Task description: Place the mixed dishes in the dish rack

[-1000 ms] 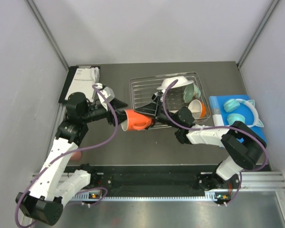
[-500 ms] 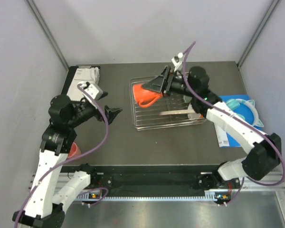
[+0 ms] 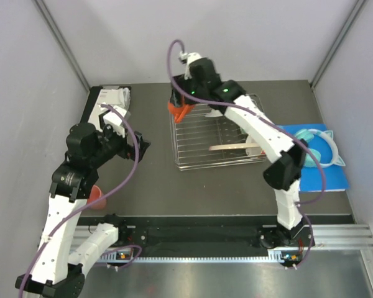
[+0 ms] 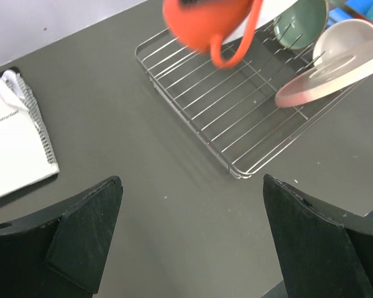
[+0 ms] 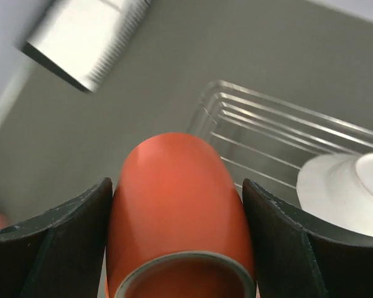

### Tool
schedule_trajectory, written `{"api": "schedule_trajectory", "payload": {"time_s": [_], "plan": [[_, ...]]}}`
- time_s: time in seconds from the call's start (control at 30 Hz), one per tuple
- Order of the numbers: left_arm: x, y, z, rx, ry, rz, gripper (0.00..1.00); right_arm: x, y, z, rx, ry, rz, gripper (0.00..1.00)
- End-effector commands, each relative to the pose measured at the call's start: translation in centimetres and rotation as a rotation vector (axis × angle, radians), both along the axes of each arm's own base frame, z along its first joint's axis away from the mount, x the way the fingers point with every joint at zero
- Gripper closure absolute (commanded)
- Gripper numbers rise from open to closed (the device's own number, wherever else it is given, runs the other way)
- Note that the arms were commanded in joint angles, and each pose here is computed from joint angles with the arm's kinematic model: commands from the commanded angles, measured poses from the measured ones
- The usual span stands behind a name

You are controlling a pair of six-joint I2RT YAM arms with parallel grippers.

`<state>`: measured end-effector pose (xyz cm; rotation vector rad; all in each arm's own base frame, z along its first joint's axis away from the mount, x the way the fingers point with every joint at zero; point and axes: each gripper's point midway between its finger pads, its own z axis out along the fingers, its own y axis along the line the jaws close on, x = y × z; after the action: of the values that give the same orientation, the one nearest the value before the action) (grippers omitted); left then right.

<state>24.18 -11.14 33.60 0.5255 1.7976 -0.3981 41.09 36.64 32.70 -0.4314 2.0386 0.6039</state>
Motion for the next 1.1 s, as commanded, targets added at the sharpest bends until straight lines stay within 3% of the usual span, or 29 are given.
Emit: {"api": "schedule_trajectory", "payload": {"time_s": [0.0,0.23,0.53,1.07], "plan": [[-0.5,1.1,-0.1,0.013,-0.001,0.051,0.01,1.5,-1.4,-3.7,-0.319,-0.069,-0.093,1.00],[-0.5,1.4,-0.7,0.011,0.001,0.076,0.01,3.3,-1.1,-7.6,-0.484,-0.113,-0.131,1.00],[-0.6,1.4,-1.1,0.011,-0.005,0.071,0.01,5.5,-0.6,-9.2,-0.557,-0.192,-0.153,1.00],[-0.9,1.5,-1.1,0.027,-0.025,0.060,0.01,8.2,1.7,-13.9,-0.434,-0.141,-0.098,1.00]]}}
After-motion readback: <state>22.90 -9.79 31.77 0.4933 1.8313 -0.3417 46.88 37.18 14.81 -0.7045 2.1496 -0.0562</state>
